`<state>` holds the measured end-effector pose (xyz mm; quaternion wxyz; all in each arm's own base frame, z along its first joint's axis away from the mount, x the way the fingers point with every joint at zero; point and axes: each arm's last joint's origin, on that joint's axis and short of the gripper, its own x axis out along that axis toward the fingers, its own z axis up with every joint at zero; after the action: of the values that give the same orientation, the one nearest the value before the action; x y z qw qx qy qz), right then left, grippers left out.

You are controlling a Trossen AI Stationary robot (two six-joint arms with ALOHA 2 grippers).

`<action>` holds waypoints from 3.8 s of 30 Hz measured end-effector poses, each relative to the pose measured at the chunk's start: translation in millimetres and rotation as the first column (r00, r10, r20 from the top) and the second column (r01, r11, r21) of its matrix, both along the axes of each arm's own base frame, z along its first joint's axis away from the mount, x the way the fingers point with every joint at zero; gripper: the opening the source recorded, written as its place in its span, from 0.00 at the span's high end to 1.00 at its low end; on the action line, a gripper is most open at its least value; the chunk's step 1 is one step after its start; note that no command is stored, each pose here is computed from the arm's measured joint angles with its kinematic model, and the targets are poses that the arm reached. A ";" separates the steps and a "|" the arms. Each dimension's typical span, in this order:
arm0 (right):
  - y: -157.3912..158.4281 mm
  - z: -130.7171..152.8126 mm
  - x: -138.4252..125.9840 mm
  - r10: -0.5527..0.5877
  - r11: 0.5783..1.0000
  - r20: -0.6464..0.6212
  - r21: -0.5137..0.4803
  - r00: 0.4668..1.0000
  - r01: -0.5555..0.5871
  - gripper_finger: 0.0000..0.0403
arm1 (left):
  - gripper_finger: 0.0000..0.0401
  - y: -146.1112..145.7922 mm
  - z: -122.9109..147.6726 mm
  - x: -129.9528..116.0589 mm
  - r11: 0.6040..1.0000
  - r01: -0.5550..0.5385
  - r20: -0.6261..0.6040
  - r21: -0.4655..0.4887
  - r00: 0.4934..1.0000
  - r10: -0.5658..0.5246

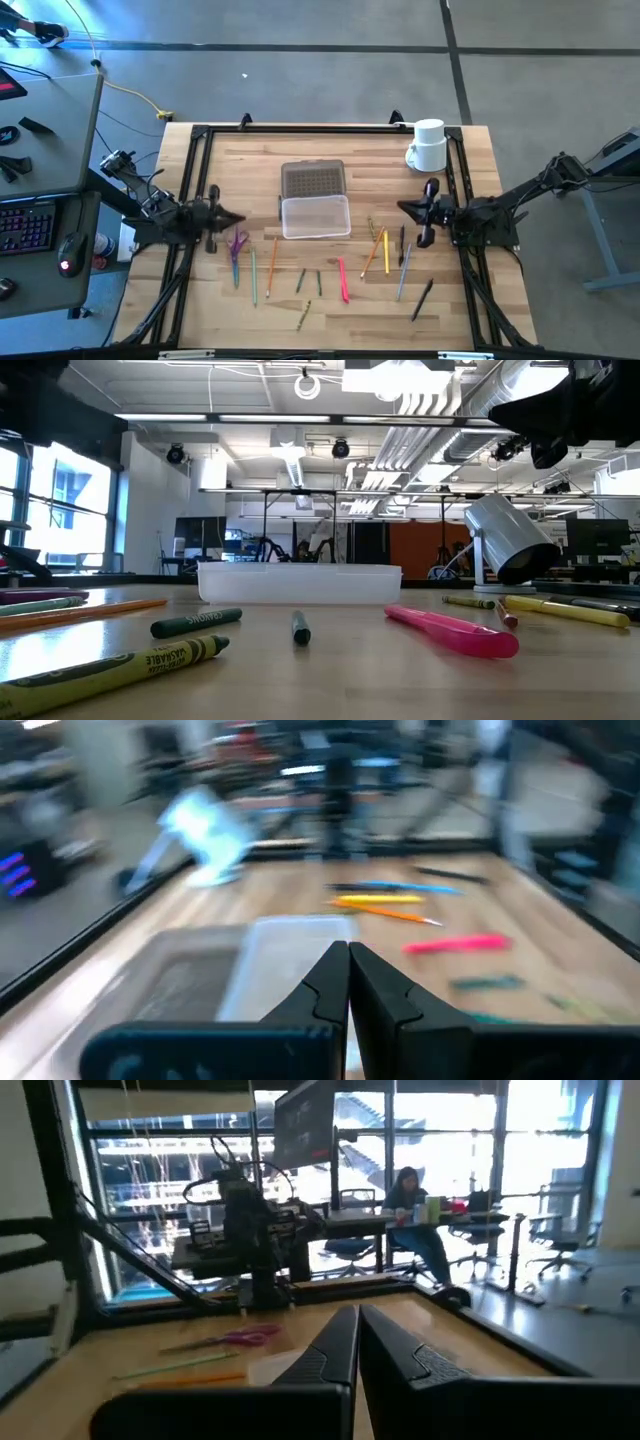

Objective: Pick & place school supplies into a supply box
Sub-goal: Put the top light green crayon into the gray supply box

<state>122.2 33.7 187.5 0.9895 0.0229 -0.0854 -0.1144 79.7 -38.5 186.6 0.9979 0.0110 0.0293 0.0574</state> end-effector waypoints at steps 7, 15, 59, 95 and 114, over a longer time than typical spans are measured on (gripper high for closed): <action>-4.9 7.8 -3.0 -0.175 0.979 0.027 -0.102 0.984 0.177 1.00 | 0.87 0.7 0.2 -0.1 0.999 -0.025 0.005 -0.025 1.000 0.025; -9.2 13.3 -1.2 -0.095 0.980 0.090 -0.165 0.991 0.109 1.00 | 0.61 1.3 0.1 -0.2 0.999 -0.046 0.005 -0.017 0.999 0.046; -31.3 -28.3 174.4 0.241 0.611 -0.945 0.324 0.220 0.723 0.71 | 0.47 9.2 0.7 -2.7 0.944 -0.329 0.025 -0.021 0.944 0.330; -56.0 -37.4 186.9 0.282 0.643 -0.950 0.289 0.132 0.709 0.98 | 0.47 9.3 0.8 -2.7 0.943 -0.328 0.018 0.045 0.945 0.328; -48.8 24.3 264.2 0.118 0.985 -0.748 0.174 0.653 0.021 0.95 | 0.47 9.3 0.8 -2.7 0.944 -0.329 0.019 0.041 0.944 0.328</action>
<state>386.3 -15.2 211.8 0.9325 0.0584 0.3440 -0.0936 77.0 -29.2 187.4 0.9740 0.0272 0.0236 0.2236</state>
